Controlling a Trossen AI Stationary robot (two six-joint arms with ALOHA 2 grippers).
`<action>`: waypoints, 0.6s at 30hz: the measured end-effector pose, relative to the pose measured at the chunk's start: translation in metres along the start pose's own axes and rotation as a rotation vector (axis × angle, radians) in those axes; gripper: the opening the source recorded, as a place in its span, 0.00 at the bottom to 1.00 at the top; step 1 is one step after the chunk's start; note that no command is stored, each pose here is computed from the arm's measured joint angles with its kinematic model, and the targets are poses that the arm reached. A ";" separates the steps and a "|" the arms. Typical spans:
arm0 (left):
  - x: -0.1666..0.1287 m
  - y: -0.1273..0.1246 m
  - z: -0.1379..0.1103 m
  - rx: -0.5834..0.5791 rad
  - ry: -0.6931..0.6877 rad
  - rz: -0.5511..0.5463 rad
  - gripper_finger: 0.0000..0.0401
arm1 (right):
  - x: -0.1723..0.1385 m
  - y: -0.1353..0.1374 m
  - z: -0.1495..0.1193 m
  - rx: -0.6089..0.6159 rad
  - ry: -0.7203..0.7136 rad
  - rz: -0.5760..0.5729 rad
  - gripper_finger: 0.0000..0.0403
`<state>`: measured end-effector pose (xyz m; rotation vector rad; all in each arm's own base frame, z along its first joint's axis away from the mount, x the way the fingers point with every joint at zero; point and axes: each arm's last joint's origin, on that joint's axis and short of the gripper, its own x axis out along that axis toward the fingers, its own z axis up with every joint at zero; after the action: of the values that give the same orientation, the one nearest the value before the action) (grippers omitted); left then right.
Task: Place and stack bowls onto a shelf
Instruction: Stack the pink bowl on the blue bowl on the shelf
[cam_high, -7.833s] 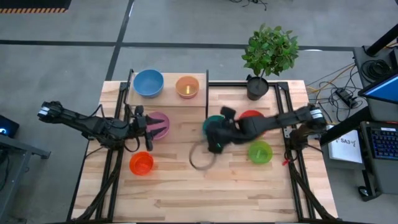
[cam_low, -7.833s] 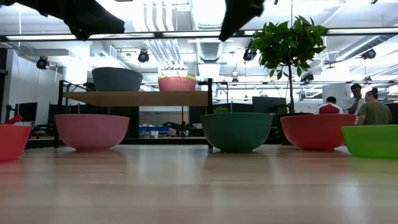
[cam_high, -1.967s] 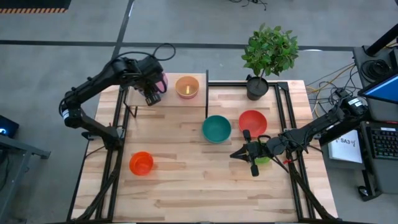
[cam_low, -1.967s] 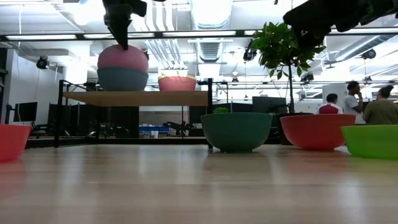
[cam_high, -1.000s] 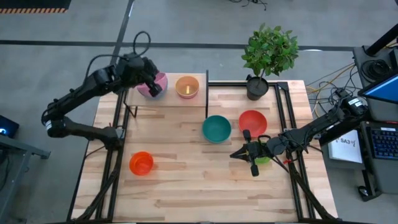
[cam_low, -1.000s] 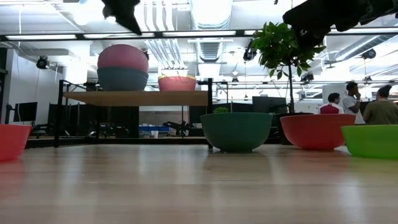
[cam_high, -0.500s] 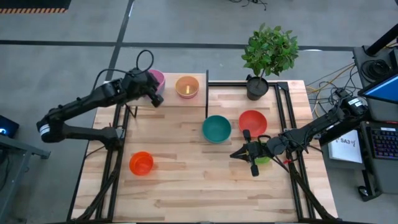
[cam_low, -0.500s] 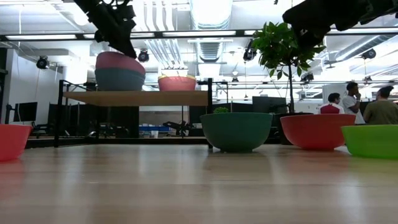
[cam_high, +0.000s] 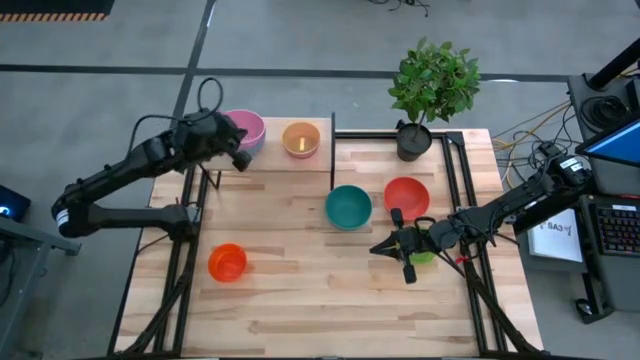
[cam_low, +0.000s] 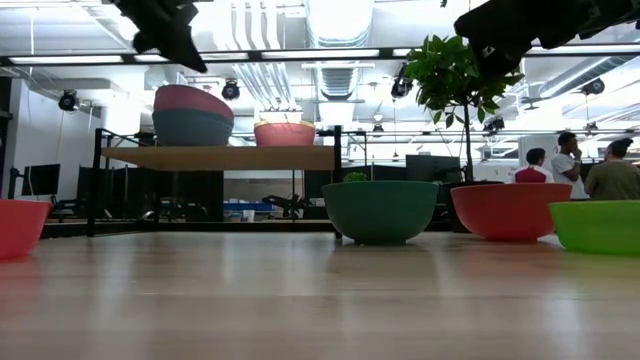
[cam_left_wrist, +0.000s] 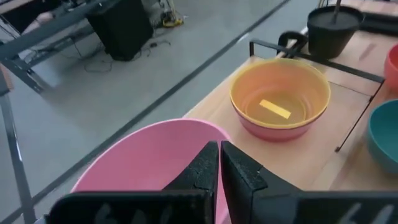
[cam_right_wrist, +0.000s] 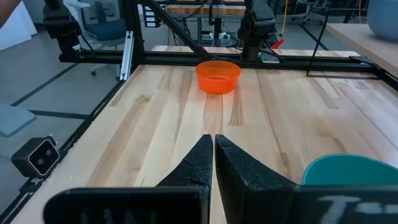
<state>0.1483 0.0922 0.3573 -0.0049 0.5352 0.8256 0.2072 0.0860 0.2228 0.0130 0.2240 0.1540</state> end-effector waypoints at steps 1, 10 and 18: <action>-0.004 0.001 -0.003 -0.003 -0.008 0.000 0.00 | 0.000 0.000 0.000 -0.001 0.000 0.000 0.02; -0.004 -0.001 -0.050 -0.096 0.011 -0.025 0.00 | 0.000 0.000 0.000 -0.005 -0.001 0.000 0.02; 0.000 -0.004 -0.063 -0.135 -0.011 -0.052 0.00 | 0.000 0.000 0.002 0.000 -0.020 0.002 0.02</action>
<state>0.1225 0.0765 0.3021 -0.1382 0.4664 0.8089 0.2076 0.0862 0.2250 0.0147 0.2042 0.1555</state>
